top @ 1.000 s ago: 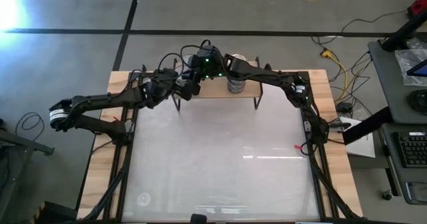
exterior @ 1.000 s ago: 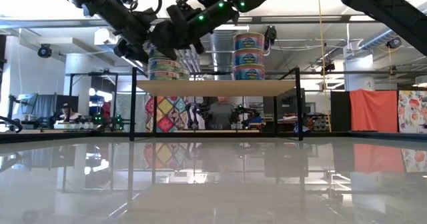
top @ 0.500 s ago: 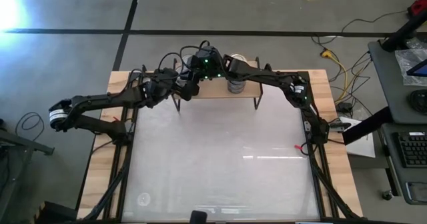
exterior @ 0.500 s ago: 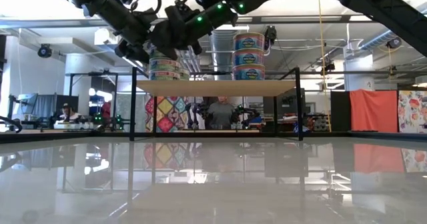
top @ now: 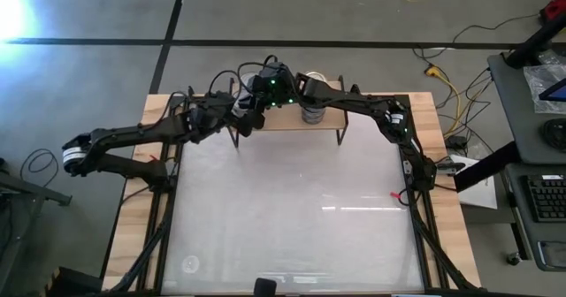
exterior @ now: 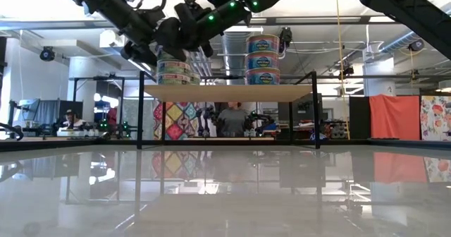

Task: Stack canned seafood by type on shelf
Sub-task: Stack the green tuna can on top of the green tuna can on the shelf

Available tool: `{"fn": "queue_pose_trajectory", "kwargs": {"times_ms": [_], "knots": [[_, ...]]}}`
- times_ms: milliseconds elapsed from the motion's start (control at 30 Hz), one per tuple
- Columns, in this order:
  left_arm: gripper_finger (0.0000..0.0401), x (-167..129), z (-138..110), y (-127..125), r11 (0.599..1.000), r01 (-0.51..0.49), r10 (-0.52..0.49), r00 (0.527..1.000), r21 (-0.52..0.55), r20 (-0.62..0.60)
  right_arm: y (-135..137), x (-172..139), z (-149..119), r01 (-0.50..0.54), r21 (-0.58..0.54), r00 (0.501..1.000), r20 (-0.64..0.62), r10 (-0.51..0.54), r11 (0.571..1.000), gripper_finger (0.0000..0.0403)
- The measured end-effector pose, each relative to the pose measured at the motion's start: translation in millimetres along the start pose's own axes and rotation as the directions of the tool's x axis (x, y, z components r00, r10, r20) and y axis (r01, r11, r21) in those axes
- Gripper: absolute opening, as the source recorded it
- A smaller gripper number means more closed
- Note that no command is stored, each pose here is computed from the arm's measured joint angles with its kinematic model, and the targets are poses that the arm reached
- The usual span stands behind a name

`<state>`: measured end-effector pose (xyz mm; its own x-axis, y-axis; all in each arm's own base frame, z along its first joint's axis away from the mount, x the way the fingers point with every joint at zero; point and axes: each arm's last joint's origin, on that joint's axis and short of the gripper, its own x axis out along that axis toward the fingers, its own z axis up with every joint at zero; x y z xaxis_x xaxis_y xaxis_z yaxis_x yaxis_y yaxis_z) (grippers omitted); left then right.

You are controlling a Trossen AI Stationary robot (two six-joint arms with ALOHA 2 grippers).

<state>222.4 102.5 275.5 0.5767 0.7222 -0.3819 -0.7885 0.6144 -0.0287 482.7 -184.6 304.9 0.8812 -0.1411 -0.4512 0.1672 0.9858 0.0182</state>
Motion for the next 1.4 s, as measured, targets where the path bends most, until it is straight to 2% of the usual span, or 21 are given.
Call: {"fn": "queue_pose_trajectory", "kwargs": {"times_ms": [767,1000,1133,1400], "knots": [[0.0400,-3.7,1.9,1.1,1.000,0.009,-0.009,1.000,0.008,-0.024,-1.6,0.5,-2.0,0.012,0.012,1.000,-0.013,-0.012,1.000,0.0038],[0.0378,-3.7,1.6,1.4,1.000,-0.001,0.001,1.000,0.002,-0.025,-1.6,0.6,-2.1,0.012,0.011,1.000,-0.013,-0.012,1.000,0.0038],[0.0393,-3.8,1.5,1.3,1.000,-0.001,0.002,1.000,0.005,-0.026,-1.6,0.8,-2.2,0.012,0.012,1.000,-0.013,-0.012,1.000,0.0038],[0.0396,-10.2,1.9,3.6,0.999,0.034,-0.034,0.998,0.015,-0.045,-1.4,0.9,-2.5,0.011,0.010,1.000,-0.014,-0.011,1.000,0.0038]]}}
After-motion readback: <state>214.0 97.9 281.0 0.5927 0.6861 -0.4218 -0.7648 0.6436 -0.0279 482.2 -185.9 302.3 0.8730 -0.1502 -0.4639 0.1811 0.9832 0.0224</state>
